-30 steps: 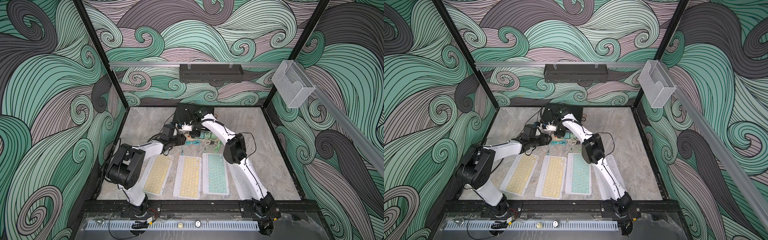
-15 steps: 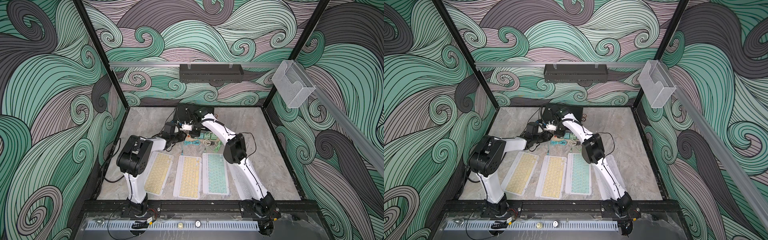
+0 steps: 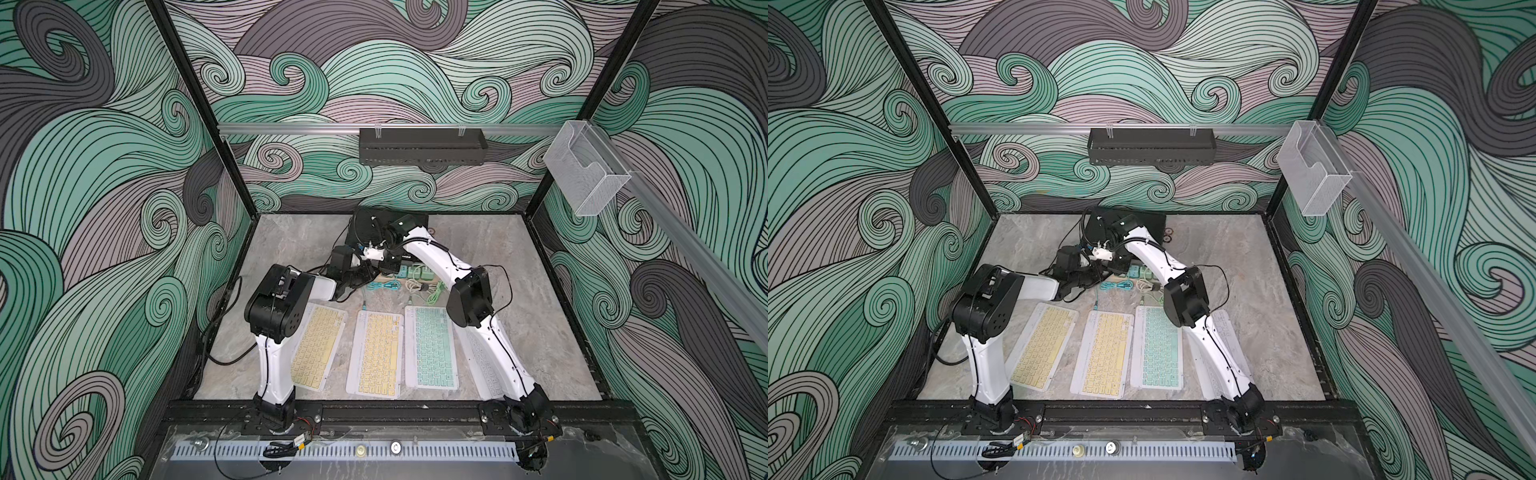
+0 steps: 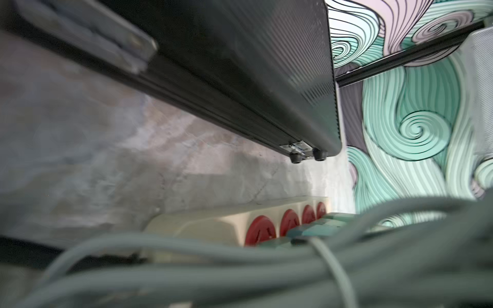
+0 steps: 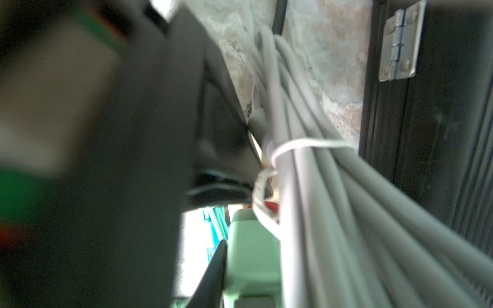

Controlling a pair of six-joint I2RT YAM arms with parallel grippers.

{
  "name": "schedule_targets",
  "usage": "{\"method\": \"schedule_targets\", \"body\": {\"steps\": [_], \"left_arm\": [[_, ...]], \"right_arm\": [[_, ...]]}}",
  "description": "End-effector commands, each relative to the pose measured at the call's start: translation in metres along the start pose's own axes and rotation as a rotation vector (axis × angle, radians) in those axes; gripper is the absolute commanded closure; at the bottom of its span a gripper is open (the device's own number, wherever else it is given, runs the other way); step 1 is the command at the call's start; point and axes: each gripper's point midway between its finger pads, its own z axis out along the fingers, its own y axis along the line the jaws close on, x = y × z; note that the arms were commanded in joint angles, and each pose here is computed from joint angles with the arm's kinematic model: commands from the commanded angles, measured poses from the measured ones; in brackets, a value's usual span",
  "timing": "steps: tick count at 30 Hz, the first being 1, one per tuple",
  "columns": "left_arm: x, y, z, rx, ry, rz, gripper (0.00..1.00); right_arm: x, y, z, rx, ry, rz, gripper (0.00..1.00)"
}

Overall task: Unplug the wireless keyboard
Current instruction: Remove the plug from the socket.

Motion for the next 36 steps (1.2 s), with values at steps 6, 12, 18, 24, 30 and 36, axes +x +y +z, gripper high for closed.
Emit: {"method": "schedule_targets", "body": {"steps": [6,12,18,24,30,36], "left_arm": [[0.032,0.03,0.008,-0.048,0.071,-0.242,0.99],[0.049,0.051,0.017,-0.089,0.12,-0.332,1.0],[0.065,0.071,0.021,-0.127,0.141,-0.419,1.0],[0.068,0.079,0.014,-0.201,0.149,-0.412,1.0],[0.077,0.086,0.012,-0.22,0.157,-0.455,1.0],[0.081,0.091,0.013,-0.232,0.165,-0.463,1.0]], "right_arm": [[-0.022,0.03,-0.002,-0.125,-0.09,0.029,1.0],[-0.024,0.022,-0.008,-0.073,-0.088,0.027,1.0],[-0.014,0.006,0.001,0.086,0.046,-0.047,1.0],[-0.018,0.019,0.002,0.024,0.011,-0.054,1.0],[-0.029,0.029,-0.016,-0.081,-0.107,-0.01,1.0],[-0.034,0.016,-0.026,-0.023,-0.121,-0.008,1.0]]}}
